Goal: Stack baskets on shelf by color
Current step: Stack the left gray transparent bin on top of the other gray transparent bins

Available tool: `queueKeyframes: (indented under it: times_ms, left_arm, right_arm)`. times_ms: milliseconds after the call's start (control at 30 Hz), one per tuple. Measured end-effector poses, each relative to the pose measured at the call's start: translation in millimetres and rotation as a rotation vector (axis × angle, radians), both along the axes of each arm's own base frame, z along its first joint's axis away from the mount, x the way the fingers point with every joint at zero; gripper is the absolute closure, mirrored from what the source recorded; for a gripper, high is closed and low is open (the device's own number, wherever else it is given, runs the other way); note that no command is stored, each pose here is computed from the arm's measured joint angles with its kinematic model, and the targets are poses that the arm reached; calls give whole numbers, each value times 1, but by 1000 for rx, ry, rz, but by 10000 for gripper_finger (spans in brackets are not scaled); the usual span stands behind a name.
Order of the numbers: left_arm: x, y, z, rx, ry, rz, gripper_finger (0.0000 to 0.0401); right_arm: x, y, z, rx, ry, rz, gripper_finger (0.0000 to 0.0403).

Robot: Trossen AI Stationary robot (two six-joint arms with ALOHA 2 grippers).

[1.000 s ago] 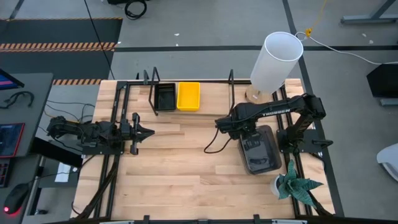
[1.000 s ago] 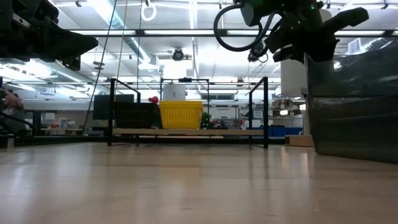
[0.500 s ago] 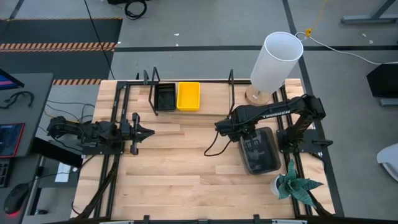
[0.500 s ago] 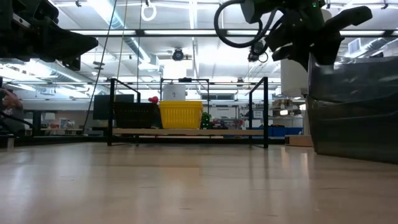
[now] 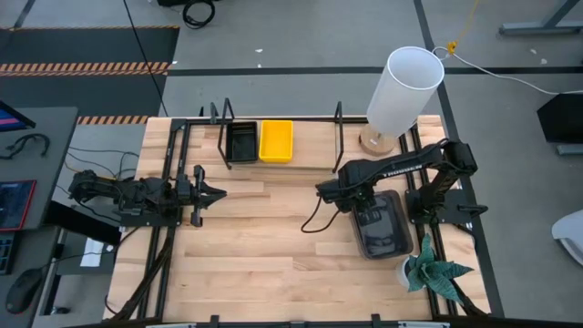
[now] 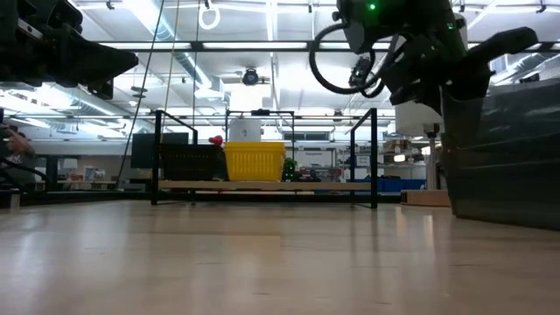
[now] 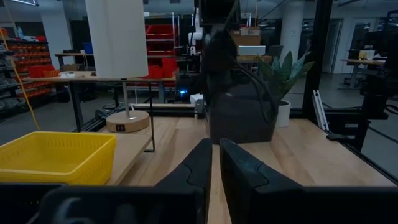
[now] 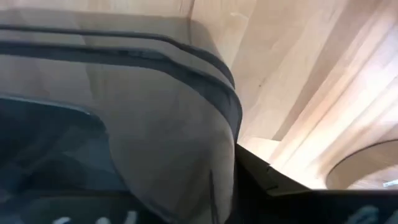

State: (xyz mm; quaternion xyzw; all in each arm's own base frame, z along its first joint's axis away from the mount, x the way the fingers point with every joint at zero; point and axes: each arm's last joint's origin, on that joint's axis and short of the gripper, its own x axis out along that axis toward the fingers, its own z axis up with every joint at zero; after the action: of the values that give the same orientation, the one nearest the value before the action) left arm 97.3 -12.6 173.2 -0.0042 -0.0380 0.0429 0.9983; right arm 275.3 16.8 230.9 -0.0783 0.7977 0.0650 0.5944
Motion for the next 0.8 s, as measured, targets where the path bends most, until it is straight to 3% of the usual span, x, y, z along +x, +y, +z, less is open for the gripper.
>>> queueKeyframes:
  times_ms: [167, 333, 533, 800]
  left_arm:
    - [0, 0, 0, 0, 0, 0, 369]
    - [0, 0, 0, 0, 0, 0, 373]
    - [0, 0, 0, 0, 0, 0, 365]
    - [0, 0, 0, 0, 0, 0, 363]
  right_arm:
    - [-1, -1, -3, -14, -8, 15, 371]
    - [0, -1, 0, -40, -3, -33, 371]
    - [2, -1, 12, -58, -12, -104, 341]
    - [-1, -2, 17, -75, 27, -123, 266]
